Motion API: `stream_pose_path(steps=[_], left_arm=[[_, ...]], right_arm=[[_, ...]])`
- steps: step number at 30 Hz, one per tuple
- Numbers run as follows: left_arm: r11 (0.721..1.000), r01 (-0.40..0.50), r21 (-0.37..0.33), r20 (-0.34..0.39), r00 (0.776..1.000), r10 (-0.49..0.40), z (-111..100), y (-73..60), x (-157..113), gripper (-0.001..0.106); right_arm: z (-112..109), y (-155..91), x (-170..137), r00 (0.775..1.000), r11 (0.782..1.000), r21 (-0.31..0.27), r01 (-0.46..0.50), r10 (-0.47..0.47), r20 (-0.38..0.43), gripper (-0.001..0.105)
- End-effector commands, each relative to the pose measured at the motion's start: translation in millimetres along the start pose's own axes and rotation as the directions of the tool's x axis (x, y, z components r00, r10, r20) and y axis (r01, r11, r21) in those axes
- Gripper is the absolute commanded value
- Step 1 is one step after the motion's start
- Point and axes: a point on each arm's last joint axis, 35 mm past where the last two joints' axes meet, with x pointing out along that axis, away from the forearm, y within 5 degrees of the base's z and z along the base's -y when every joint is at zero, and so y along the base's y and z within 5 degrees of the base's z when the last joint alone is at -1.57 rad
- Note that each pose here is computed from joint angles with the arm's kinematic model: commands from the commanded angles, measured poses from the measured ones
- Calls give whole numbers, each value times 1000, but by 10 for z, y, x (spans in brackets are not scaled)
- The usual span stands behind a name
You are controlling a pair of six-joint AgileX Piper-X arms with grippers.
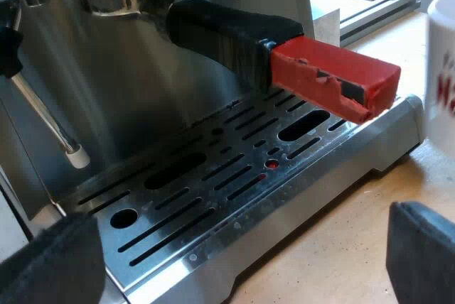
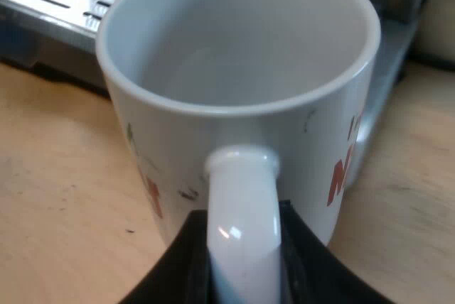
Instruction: Place mug into machine
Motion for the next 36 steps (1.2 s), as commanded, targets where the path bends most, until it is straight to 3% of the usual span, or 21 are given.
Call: stream_pose_path(steps=[1,4,24,36], left_arm=[[1000,-3,-5,17,1000,3,28,-5,0,81],[1000,-3,-5,17,1000,3,28,-5,0,81],[1000,-3,-5,17,1000,3,28,-5,0,81],[1000,-3,-5,17,1000,3,28,-5,0,81]], right_arm=[[203,5,98,992,999,34,36,-40,122,0],[253,38,251,987,997,66,40,-50,151,0],[658,258,1262,992,999,52,14,-20,121,0],[825,327,1610,993,999,49,13,-18,113,0]])
